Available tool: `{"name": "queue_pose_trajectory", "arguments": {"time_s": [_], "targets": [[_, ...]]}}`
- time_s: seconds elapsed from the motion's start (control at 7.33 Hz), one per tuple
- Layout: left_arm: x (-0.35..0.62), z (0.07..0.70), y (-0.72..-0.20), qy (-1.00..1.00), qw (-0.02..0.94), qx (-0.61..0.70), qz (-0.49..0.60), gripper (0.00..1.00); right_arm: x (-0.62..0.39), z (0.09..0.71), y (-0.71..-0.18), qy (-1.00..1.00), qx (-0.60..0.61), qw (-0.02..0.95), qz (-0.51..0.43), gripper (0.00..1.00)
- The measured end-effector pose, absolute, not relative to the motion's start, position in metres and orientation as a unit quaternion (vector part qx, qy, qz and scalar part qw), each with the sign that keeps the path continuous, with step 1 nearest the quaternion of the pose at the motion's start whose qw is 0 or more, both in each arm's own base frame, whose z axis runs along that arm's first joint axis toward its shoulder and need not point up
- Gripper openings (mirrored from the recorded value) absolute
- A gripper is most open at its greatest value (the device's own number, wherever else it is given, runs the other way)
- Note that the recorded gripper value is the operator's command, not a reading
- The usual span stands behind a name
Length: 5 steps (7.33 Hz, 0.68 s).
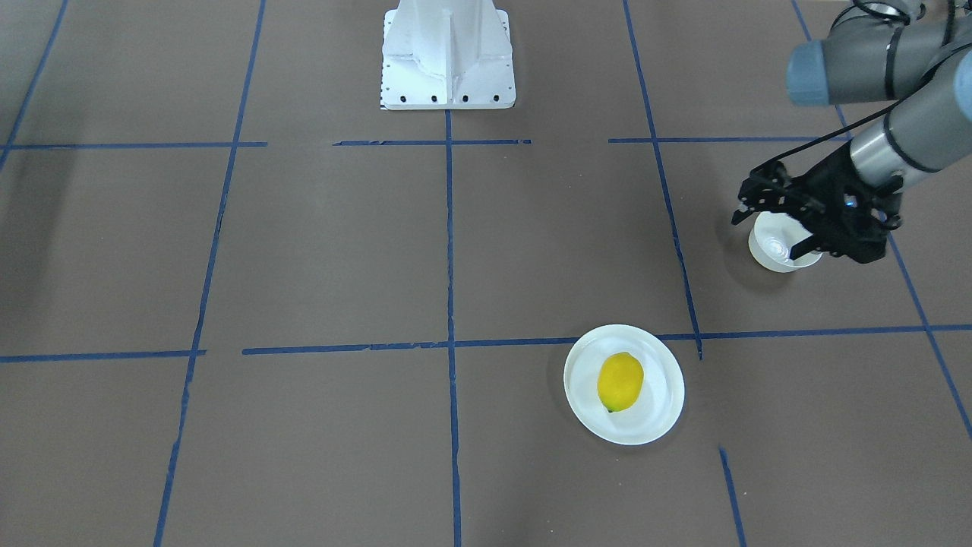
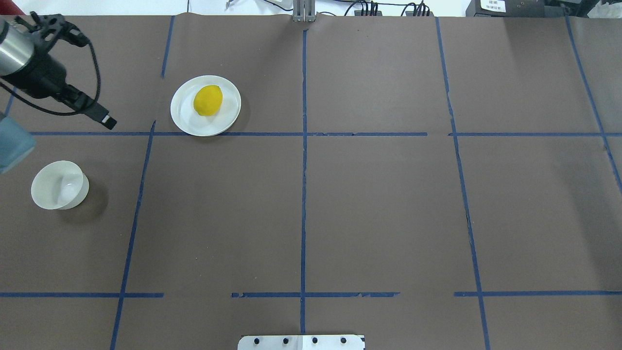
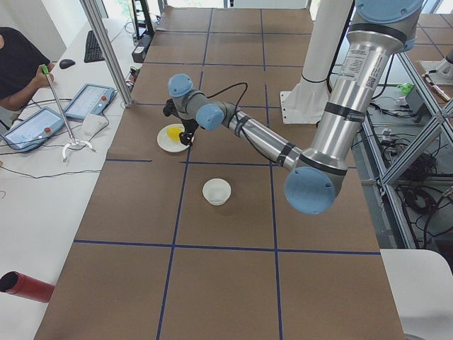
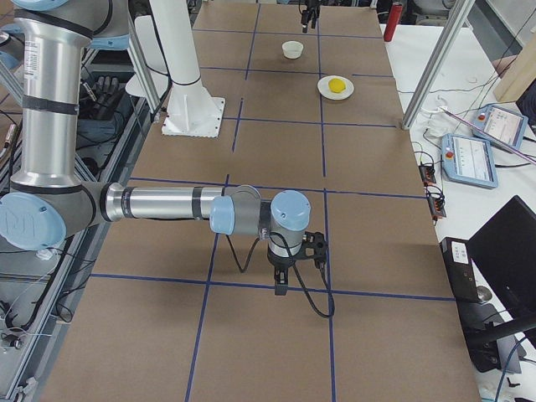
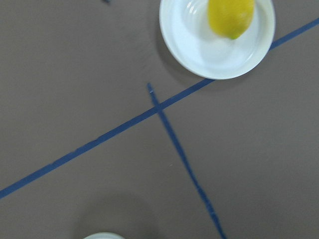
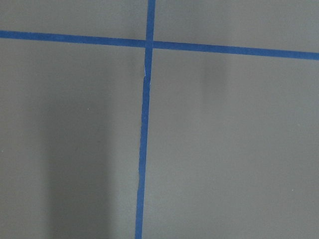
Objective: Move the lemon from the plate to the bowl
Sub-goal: 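Reach the left gripper over the white plate toward the yellow lemon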
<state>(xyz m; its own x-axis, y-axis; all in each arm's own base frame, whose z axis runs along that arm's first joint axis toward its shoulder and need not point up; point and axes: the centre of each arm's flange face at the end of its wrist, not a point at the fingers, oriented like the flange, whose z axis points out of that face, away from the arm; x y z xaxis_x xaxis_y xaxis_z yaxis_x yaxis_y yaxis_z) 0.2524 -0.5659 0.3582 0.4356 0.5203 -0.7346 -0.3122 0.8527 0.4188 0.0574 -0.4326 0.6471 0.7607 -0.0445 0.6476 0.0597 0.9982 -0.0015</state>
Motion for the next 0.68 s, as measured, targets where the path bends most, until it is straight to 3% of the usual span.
{"name": "queue_pose_trajectory", "arguments": {"time_s": [0.68], "targets": [[0.385, 0.330, -0.616, 0.422, 0.871, 0.130, 0.215, 1.00, 0.057, 0.647, -0.433, -0.345, -0.011, 0.938, -0.028, 1.00]]}}
